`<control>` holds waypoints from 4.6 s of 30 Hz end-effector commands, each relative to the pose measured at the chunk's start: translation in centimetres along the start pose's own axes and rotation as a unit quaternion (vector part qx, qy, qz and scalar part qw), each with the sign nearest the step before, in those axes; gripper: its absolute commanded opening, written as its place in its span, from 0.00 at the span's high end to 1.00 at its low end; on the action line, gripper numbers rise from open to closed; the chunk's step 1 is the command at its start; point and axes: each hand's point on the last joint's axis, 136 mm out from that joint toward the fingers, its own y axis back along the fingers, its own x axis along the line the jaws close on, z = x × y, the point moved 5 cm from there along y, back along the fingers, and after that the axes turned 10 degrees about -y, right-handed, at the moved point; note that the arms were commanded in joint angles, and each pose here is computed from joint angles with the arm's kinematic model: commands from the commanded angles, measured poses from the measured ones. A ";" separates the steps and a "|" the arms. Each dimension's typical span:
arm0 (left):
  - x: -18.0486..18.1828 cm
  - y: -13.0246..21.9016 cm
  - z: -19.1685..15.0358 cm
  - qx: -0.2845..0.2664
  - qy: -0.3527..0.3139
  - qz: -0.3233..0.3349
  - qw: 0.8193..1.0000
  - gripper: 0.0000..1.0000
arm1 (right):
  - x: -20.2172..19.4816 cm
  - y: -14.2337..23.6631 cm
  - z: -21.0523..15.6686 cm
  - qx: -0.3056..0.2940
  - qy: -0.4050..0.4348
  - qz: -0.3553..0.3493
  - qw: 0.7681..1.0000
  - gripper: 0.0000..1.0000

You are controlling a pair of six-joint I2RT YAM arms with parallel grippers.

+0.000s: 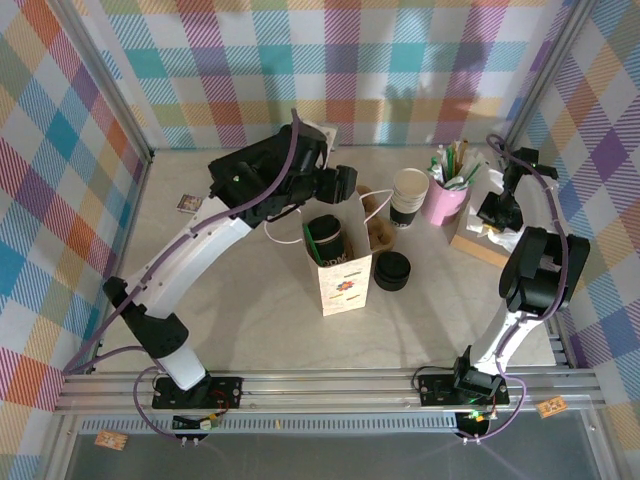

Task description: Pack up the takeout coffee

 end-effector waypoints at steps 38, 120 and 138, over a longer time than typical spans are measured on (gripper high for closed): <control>1.2 3.3 1.2 -0.062 0.021 0.014 0.998 0.32 | 0.2 8.4 -0.8 -0.054 -0.008 0.068 0.996 1.00; -1.4 13.5 5.4 -0.229 0.193 -0.477 0.826 1.00 | 19.2 37.2 -28.0 -0.034 0.390 0.682 0.617 0.10; -0.4 13.0 3.7 -0.221 0.200 -0.415 0.859 0.71 | 18.1 36.6 -27.7 -0.066 0.389 0.665 0.634 1.00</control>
